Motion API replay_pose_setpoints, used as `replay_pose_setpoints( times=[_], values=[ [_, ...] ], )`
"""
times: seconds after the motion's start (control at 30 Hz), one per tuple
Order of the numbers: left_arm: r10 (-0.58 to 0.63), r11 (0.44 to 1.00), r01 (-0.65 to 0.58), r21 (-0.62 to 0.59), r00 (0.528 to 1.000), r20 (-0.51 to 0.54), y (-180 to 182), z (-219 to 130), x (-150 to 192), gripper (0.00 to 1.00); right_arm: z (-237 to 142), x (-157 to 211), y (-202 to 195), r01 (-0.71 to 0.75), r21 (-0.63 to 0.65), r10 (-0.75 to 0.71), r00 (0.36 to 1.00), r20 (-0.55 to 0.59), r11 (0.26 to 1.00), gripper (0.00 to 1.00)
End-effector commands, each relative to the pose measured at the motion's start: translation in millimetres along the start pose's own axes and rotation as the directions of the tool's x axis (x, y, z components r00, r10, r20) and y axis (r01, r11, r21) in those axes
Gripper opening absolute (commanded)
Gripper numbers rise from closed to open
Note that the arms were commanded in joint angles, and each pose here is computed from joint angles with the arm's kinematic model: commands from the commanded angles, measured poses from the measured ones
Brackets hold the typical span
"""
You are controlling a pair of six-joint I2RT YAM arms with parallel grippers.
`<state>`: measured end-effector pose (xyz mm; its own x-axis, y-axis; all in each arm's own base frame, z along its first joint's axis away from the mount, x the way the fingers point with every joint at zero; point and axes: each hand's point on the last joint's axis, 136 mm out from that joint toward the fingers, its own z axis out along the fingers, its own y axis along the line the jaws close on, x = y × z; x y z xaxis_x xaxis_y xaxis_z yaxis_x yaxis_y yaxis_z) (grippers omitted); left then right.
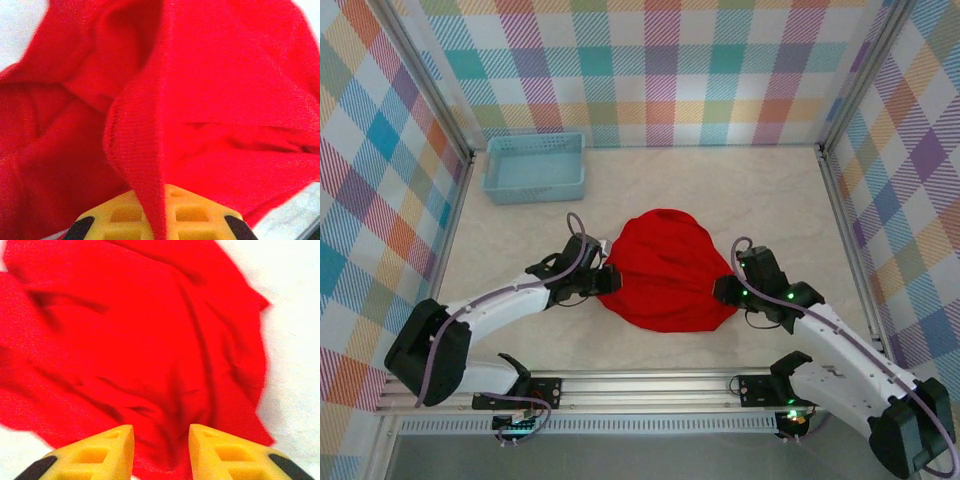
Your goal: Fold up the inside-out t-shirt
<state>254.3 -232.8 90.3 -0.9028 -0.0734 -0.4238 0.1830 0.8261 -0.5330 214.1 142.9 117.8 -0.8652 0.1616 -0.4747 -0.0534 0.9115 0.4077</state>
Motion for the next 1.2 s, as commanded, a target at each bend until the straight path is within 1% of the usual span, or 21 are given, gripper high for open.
replay_pose_setpoints(
  times=[0.0, 0.1, 0.17, 0.27, 0.37, 0.53, 0.6, 0.67, 0.73, 0.93, 1.0, 1.07, 1.1, 1.13, 1.17],
  values=[
    [0.035, 0.997, -0.041, 0.059, 0.995, 0.092, -14.2, -12.6, -10.5, 0.00, -19.8, -9.2, 37.6, 0.130, -0.065, -0.129, 0.991, 0.017, 0.989, 0.36],
    [0.040, 0.996, -0.050, 0.074, 0.990, 0.133, -14.4, -21.6, -10.3, 0.00, -9.1, -4.5, 63.1, 0.189, -0.107, -0.193, 0.981, -0.033, 0.976, 0.36],
    [0.040, 0.995, -0.054, 0.088, 0.989, 0.145, -14.7, -26.5, -7.2, 0.00, 7.4, 1.1, 74.7, 0.206, -0.108, -0.215, 0.973, -0.085, 0.973, 0.34],
    [0.040, 0.995, -0.052, 0.087, 0.990, 0.136, -11.9, -31.3, -0.2, 0.00, 27.7, 7.0, 89.1, 0.238, -0.105, -0.251, 0.959, -0.134, 0.966, 0.32],
    [0.046, 0.995, -0.056, 0.087, 0.993, 0.108, -7.7, -30.3, 10.1, 0.00, 48.8, 9.1, 83.4, 0.230, -0.043, -0.234, 0.957, -0.170, 0.972, 0.30],
    [0.066, 0.992, -0.070, 0.102, 0.997, 0.046, -8.2, -23.5, 26.8, 0.00, 76.1, 10.2, 64.8, 0.240, 0.082, -0.219, 0.953, -0.209, 0.967, 0.31],
    [0.080, 0.991, -0.083, 0.104, 0.996, 0.032, -9.1, -21.2, 31.1, 0.00, 83.3, 6.4, 55.8, 0.245, 0.148, -0.212, 0.955, -0.210, 0.958, 0.34],
    [0.092, 0.990, -0.093, 0.103, 0.996, 0.018, -9.0, -19.6, 34.9, 0.00, 88.2, -0.8, 48.5, 0.257, 0.206, -0.218, 0.957, -0.193, 0.944, 0.45],
    [0.105, 0.990, -0.104, 0.099, 0.995, 0.003, -8.1, -18.7, 38.7, 0.00, 92.9, -7.3, 44.8, 0.257, 0.232, -0.218, 0.959, -0.181, 0.938, 0.49],
    [0.128, 0.986, -0.125, 0.112, 0.992, -0.020, -10.4, -17.2, 44.7, 0.00, 112.4, -14.9, 52.6, 0.257, 0.202, -0.218, 0.956, -0.197, 0.945, 0.48],
    [0.130, 0.986, -0.128, 0.106, 0.991, -0.013, -9.5, -18.3, 44.1, 0.00, 118.2, -13.5, 58.8, 0.267, 0.174, -0.228, 0.950, -0.213, 0.948, 0.38],
    [0.128, 0.988, -0.128, 0.082, 0.992, 0.003, -5.7, -19.6, 41.5, 0.00, 116.8, -15.6, 62.0, 0.276, 0.165, -0.238, 0.947, -0.216, 0.947, 0.22],
    [0.126, 0.990, -0.126, 0.068, 0.992, 0.009, -3.5, -20.0, 40.3, 0.00, 112.7, -18.9, 64.1, 0.277, 0.160, -0.242, 0.949, -0.203, 0.948, 0.13],
    [0.121, 0.992, -0.122, 0.042, 0.992, 0.017, 0.1, -20.6, 37.9, 0.00, 105.3, -23.5, 68.6, 0.281, 0.147, -0.252, 0.949, -0.187, 0.948, 0.07],
    [0.119, 0.993, -0.119, 0.021, 0.993, 0.021, 3.1, -20.9, 36.1, 0.00, 95.7, -28.3, 75.1, 0.289, 0.124, -0.267, 0.949, -0.170, 0.949, 0.03]
  ],
)
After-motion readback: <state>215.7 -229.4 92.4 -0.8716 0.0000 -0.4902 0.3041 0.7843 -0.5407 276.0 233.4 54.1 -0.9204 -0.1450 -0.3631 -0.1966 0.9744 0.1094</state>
